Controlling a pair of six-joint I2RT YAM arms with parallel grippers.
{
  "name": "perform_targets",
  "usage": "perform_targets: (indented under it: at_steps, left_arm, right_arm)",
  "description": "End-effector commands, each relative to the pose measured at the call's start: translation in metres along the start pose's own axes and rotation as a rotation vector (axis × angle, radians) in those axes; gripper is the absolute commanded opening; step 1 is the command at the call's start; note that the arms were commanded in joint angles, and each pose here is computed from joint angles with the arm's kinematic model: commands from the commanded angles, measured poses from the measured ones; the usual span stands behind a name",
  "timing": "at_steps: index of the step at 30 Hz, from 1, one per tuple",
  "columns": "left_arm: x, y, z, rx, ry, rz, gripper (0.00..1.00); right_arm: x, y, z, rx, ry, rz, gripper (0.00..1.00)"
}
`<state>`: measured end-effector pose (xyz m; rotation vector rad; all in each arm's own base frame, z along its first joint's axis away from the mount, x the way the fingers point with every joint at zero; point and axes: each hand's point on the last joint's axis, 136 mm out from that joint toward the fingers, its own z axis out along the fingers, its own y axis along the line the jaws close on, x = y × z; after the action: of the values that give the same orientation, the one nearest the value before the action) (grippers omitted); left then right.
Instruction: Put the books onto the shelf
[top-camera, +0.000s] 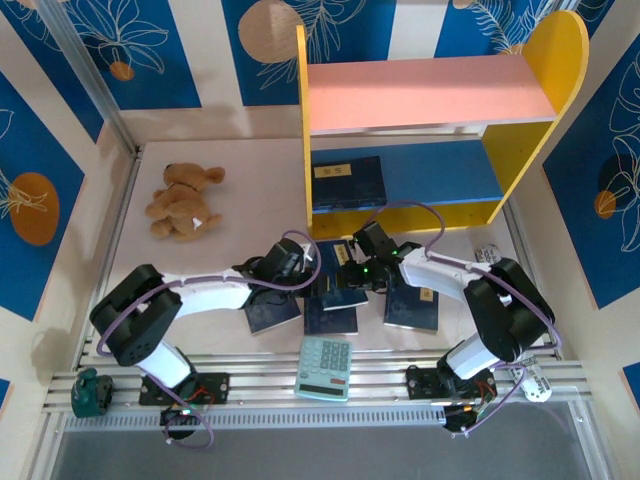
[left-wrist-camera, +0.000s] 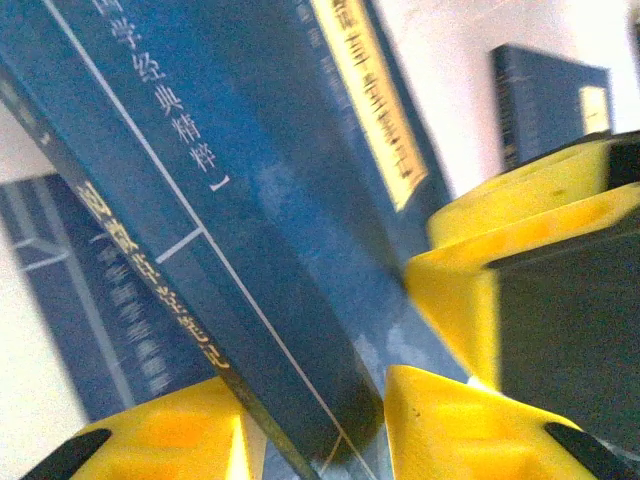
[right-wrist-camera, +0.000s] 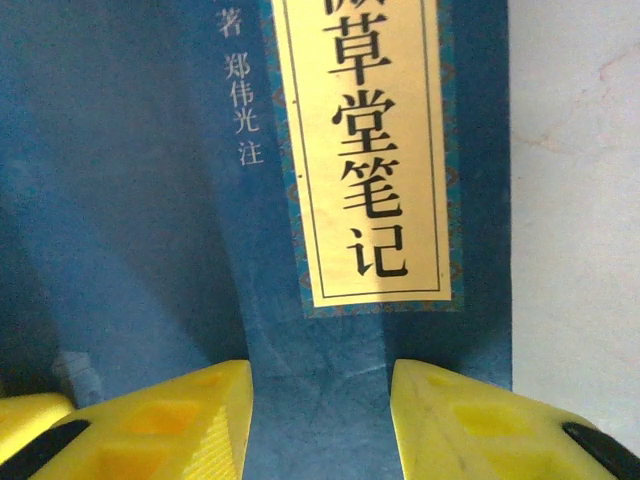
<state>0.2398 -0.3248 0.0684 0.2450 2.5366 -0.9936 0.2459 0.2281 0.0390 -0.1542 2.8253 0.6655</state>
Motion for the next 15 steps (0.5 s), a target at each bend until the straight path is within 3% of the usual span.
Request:
perform_targets:
  at_steps: [1, 4, 13, 15]
  left_arm:
    - [-0.024, -0.056, -0.011, 0.218, -0.096, 0.058, 0.36]
    - [-0.024, -0.055, -0.009, 0.212, -0.092, 0.053, 0.34]
    - [-0.026, -0.052, -0.021, 0.158, -0.095, 0.110, 0.03]
    - [-0.028, -0.054, -0.030, 0.150, -0.105, 0.140, 0.00]
  right_arm:
    - [0.033, 0.013, 0.006, -0.104, 0.127, 0.021, 0.42]
    - [0.031, 0.013, 0.002, -0.115, 0.117, 0.021, 0.42]
    - [0.013, 0.009, -0.028, -0.128, 0.022, 0.033, 0.43]
    - [0.005, 0.009, -0.042, -0.131, -0.022, 0.032, 0.44]
